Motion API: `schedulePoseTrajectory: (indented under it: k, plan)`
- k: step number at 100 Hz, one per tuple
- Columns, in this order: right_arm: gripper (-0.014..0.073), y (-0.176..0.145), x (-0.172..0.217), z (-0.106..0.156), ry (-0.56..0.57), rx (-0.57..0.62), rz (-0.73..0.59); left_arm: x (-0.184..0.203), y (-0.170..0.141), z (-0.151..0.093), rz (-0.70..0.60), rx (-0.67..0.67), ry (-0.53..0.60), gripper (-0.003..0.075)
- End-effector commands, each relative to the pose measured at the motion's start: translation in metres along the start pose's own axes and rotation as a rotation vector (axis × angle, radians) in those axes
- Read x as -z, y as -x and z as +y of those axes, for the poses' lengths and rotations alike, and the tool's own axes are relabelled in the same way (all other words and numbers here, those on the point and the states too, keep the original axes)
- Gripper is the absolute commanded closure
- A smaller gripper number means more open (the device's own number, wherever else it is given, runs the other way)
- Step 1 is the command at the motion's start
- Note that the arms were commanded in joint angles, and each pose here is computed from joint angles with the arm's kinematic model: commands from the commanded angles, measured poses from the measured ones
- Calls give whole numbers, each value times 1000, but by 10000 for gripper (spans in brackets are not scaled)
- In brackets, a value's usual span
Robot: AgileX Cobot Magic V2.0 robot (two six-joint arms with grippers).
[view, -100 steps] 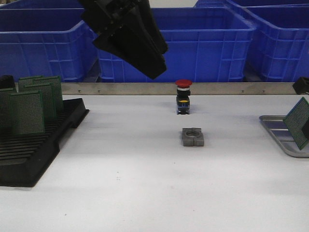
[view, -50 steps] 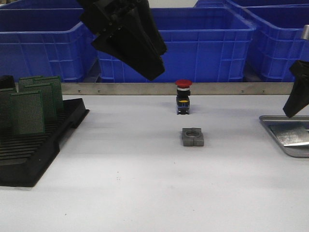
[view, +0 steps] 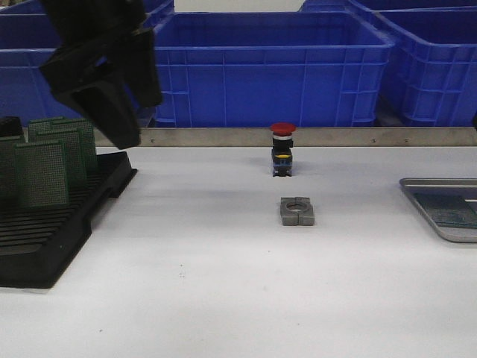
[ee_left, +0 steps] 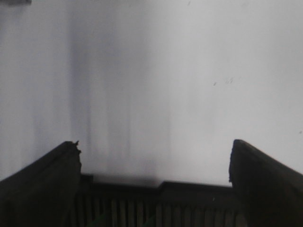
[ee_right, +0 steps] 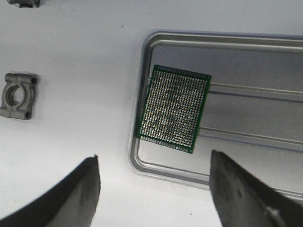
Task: Place circuit board on tray
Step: 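Move the left gripper back to the rack and grasp another green board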
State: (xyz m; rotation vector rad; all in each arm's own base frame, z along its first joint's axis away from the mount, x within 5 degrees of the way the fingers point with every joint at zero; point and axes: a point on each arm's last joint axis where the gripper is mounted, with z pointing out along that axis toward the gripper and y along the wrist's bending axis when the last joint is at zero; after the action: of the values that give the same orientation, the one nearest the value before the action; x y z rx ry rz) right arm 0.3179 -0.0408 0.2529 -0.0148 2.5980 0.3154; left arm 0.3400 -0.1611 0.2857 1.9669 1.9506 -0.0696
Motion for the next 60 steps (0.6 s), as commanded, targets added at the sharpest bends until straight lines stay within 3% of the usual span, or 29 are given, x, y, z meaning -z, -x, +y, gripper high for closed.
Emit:
schedulePoseTrajectory:
  k: [1,31,60]
  plan:
    - [90,12,26,7,-10,17,-98,28,-12,12,-4,70,112,121]
    - [90,12,27,7,-8,16,-101,45,-87,32,65,279,141,121]
    - [90,13,27,7,-13,16,-111,48,-107,34,80,332,140,121]
